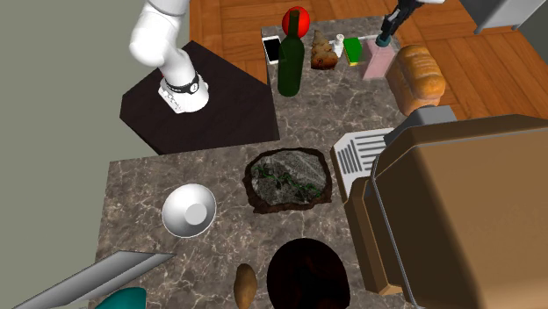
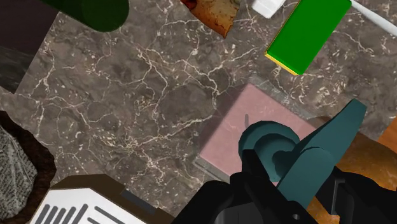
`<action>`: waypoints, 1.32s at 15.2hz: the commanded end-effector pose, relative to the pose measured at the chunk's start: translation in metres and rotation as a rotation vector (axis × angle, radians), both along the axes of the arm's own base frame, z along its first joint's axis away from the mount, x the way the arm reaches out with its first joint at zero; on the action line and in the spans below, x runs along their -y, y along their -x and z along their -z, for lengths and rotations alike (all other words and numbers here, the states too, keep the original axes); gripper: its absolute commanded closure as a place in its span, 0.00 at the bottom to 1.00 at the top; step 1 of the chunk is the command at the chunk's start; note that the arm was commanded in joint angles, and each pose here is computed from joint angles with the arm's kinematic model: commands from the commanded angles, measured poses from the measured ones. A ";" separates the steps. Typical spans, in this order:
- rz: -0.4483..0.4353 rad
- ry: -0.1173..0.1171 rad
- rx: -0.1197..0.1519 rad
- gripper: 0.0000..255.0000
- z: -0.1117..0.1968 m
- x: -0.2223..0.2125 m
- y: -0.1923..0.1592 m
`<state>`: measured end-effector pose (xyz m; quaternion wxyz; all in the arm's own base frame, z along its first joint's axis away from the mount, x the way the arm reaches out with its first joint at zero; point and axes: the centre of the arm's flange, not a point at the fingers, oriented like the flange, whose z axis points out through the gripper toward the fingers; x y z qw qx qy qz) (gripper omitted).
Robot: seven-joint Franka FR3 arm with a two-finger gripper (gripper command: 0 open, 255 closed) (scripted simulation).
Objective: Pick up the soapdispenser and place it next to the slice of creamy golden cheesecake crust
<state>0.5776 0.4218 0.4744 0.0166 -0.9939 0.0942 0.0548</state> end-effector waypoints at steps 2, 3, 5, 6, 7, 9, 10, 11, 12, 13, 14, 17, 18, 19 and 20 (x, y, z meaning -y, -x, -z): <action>0.000 -0.001 0.001 1.00 0.016 -0.001 0.000; 0.000 -0.001 0.001 1.00 0.021 -0.001 0.000; 0.000 -0.001 0.001 1.00 0.032 -0.001 0.000; 0.000 -0.001 0.001 1.00 0.037 -0.001 0.000; 0.000 -0.001 0.001 1.00 0.043 -0.001 0.000; 0.000 -0.001 0.001 1.00 0.053 -0.001 0.000; 0.000 -0.001 0.001 1.00 0.058 -0.001 0.000; 0.000 -0.001 0.001 1.00 0.064 -0.001 0.000; 0.000 -0.001 0.001 1.00 0.069 -0.001 0.000; 0.000 -0.001 0.001 1.00 0.074 -0.001 0.000; 0.000 -0.001 0.001 1.00 0.080 -0.001 0.000; 0.000 -0.001 0.001 1.00 0.086 -0.001 0.000; 0.000 -0.001 0.001 1.00 0.086 -0.001 0.000; 0.000 -0.001 0.001 1.00 0.086 -0.001 0.000; 0.000 -0.001 0.001 1.00 0.086 -0.001 0.000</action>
